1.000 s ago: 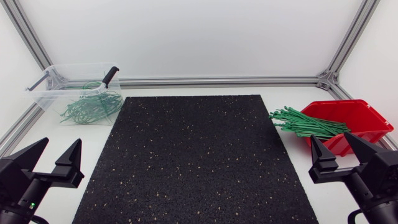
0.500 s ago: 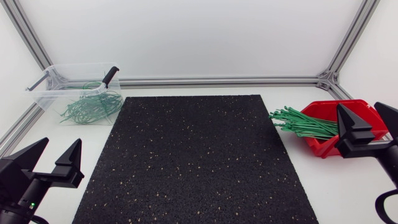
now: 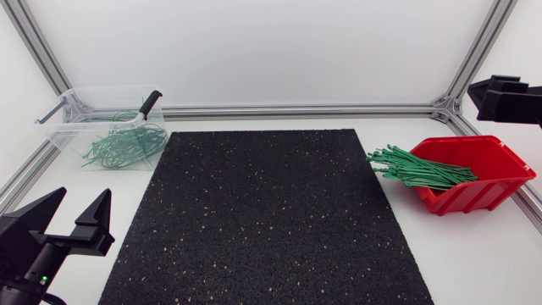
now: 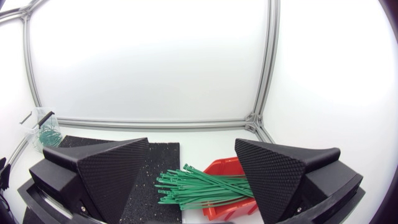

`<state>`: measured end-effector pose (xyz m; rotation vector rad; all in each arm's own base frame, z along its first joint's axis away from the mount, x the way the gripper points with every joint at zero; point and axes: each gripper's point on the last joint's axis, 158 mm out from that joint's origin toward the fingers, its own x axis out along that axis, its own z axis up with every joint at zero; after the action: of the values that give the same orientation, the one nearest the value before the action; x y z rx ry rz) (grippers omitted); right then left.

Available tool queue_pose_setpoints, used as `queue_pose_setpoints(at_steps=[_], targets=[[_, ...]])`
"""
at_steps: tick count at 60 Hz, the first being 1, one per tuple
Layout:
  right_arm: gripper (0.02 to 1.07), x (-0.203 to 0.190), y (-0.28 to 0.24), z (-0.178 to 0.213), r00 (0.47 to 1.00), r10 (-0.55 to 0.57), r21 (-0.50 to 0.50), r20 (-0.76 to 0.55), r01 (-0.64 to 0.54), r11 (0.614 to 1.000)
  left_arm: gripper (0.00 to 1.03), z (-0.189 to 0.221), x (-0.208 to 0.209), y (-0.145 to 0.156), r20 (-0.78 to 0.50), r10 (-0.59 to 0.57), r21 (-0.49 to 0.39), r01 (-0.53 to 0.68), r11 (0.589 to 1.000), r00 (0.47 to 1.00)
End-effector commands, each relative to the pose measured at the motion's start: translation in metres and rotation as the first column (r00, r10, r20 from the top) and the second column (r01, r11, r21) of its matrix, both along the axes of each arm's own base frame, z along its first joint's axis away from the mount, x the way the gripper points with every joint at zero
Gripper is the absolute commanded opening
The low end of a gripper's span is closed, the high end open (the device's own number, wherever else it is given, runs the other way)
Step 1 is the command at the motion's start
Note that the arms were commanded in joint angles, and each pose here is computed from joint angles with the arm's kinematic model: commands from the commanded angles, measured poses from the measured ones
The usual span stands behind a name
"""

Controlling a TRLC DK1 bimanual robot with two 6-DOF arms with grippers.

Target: Take a green cable tie from the red box, thread the tail through the head to close it, then place it in the transparent bin on the left.

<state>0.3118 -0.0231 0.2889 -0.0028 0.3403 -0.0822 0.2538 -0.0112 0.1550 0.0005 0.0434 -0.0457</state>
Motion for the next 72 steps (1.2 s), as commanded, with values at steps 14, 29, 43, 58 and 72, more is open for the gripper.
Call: queue_pose_setpoints(at_steps=[14,29,43,58,72], targets=[[1.03,0.032,-0.011,-0.017,0.965,0.072,-0.018,-0.252,-0.079,0.997,0.99,-0.021,0.001,0.001,-0.045,0.004,-0.007,-0.005,1.0,0.999],[1.02,0.047,-0.034,-0.067,0.852,0.145,-0.104,-0.504,-0.226,0.969,0.99,-0.021,0.001,0.001,-0.045,0.004,-0.007,-0.005,1.0,0.999],[0.99,0.036,-0.037,-0.092,0.68,0.246,-0.168,-0.69,-0.482,0.86,0.99,-0.021,0.001,0.001,-0.045,0.004,-0.007,-0.005,1.0,0.999],[0.99,0.014,-0.028,-0.122,0.494,0.334,-0.122,-0.803,-0.685,0.718,0.99,-0.022,0.001,0.0,-0.046,0.0,-0.007,0.0,1.0,0.999],[0.99,-0.006,-0.018,-0.156,0.34,0.367,-0.08,-0.866,-0.818,0.57,0.99,-0.022,0.001,0.0,-0.048,-0.002,-0.007,0.001,1.0,0.999]])
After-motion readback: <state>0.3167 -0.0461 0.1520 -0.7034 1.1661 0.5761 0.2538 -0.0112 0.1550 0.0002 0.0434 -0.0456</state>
